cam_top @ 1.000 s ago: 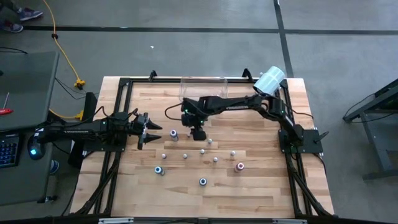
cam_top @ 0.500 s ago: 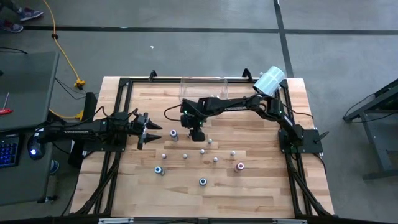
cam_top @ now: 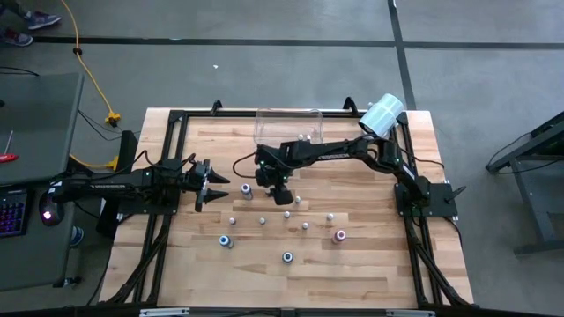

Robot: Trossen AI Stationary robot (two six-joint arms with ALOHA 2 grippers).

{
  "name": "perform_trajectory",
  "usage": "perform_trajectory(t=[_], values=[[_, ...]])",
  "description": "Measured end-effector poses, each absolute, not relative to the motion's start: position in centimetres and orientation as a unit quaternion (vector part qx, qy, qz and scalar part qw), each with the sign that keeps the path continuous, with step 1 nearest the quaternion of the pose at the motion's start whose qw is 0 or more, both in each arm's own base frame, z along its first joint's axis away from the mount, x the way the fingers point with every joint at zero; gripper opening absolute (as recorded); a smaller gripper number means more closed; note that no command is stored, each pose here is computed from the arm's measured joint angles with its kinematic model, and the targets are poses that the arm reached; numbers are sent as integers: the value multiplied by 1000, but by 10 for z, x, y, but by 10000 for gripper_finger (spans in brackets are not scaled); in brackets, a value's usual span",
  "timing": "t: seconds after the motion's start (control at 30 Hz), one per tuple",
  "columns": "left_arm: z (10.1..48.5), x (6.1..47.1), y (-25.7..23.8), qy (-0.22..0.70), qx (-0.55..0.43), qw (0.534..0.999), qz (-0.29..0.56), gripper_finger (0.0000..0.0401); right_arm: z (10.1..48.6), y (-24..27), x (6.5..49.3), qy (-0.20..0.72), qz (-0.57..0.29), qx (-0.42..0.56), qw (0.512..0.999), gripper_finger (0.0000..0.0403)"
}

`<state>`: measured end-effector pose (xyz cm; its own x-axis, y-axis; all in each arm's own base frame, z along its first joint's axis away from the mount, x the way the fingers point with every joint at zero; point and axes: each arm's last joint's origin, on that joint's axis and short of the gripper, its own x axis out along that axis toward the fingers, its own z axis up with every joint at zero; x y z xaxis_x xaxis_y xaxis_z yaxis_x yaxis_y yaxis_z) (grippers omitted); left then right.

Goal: Pick & Place food coloring
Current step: Put the small blue food coloring into the transparent container

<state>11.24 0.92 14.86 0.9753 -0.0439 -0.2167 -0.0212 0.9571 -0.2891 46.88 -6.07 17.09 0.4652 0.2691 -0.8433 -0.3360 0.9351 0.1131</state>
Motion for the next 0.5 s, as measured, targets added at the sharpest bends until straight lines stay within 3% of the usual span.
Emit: perform_trajectory(t=[0.5], values=[[149, 112, 9, 111, -146, 983, -6, 234, 171, -60, 468, 475, 211, -78, 851, 170]])
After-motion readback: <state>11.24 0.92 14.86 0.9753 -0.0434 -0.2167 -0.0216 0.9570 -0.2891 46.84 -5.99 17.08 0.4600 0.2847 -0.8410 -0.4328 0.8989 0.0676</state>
